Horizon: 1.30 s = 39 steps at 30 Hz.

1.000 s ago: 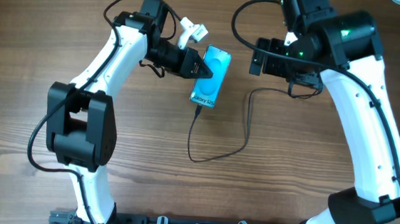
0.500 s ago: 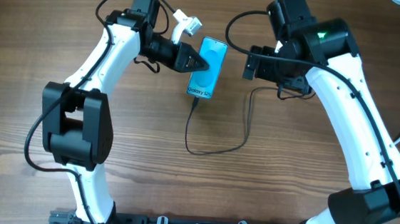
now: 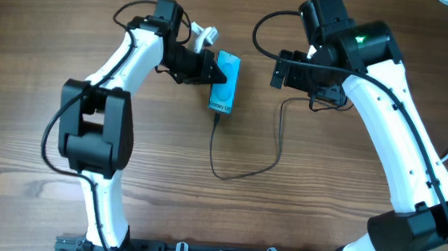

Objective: Plug charger to phone and switch on socket

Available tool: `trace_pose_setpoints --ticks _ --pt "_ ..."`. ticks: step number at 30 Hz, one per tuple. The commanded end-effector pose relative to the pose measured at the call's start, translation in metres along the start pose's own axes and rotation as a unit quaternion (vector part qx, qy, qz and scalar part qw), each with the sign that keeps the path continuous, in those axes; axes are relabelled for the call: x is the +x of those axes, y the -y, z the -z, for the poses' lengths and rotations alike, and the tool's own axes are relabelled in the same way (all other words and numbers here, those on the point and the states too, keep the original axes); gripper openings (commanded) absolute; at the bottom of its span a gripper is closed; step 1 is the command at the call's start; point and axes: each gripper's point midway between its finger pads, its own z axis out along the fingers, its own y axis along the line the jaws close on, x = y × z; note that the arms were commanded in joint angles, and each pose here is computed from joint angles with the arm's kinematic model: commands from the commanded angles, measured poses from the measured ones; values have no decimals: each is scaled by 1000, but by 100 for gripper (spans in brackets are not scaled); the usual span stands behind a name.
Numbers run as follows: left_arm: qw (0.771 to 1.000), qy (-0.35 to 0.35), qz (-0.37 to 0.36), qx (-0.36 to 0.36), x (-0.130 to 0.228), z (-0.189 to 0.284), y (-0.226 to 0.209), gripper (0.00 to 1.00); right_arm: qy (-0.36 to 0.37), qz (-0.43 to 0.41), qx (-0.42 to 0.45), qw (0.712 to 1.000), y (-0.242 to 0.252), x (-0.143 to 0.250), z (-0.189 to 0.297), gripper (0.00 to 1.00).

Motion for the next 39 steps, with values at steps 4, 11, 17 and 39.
trace_pose_setpoints --ticks 4,11,17,39 --pt "999 -16 48 6 4 -14 -16 4 -9 -5 -16 1000 -4 6 3 100" --pt "994 -14 103 -39 4 -19 -36 4 -11 -3 -15 1000 -5 8 3 100" --pt "993 -21 105 -52 7 -24 -40 4 -12 -3 -14 1000 -5 8 2 100" --pt "982 -39 97 -158 19 -35 -69 28 -11 1 -13 1000 -4 8 2 100"
